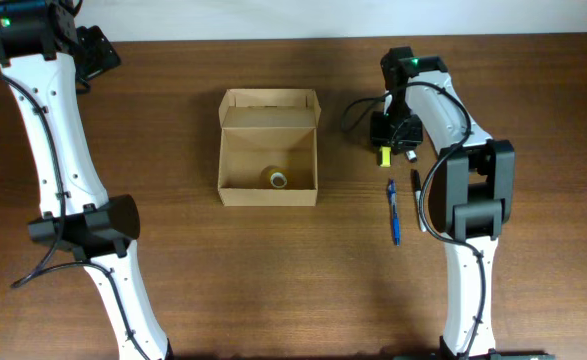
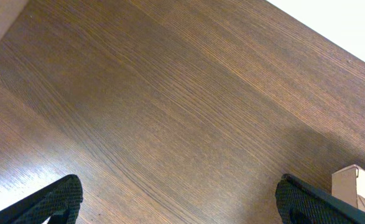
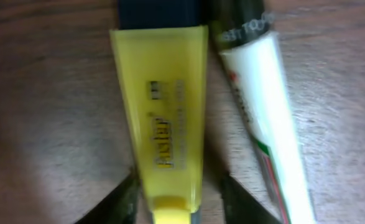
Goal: Pack container
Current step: 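Return the right gripper and grasp the yellow highlighter, then carry the yellow highlighter into the box and release it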
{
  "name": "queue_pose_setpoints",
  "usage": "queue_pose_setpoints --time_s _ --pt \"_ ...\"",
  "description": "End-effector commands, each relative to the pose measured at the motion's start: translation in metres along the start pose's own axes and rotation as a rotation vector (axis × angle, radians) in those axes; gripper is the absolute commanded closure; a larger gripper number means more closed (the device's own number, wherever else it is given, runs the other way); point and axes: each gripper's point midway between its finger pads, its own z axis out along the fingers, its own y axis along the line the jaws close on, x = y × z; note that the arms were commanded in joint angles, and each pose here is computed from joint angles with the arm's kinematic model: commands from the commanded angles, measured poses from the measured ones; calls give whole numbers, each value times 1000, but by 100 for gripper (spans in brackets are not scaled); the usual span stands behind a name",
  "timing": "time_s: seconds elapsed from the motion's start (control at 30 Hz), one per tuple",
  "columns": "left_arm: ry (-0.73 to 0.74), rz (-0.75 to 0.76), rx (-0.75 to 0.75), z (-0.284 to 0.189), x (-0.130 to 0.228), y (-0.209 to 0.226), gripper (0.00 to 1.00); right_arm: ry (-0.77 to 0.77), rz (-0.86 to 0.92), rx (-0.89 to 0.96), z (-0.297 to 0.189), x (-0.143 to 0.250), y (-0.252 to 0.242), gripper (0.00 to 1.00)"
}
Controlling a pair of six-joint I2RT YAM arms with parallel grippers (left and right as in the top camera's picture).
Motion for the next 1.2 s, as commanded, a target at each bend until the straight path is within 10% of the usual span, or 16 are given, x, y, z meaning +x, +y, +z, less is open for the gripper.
queue_pose_setpoints --time_s 0.0,0.33,0.73,0.93,1.17 --pt "-24 4 13 -14 -3 3 0 27 8 -21 9 8 7 73" --pt "-25 4 12 -14 -3 3 0 -56 -49 -84 -40 -5 20 92" --pt "-25 4 12 -14 -3 3 0 -589 -624 -194 -297 55 158 93" --pt "-24 4 13 -14 -3 3 0 -549 -1037 -85 -273 116 230 96" --pt "-24 4 13 -14 -3 3 0 -327 -1129 -63 -169 128 262 96"
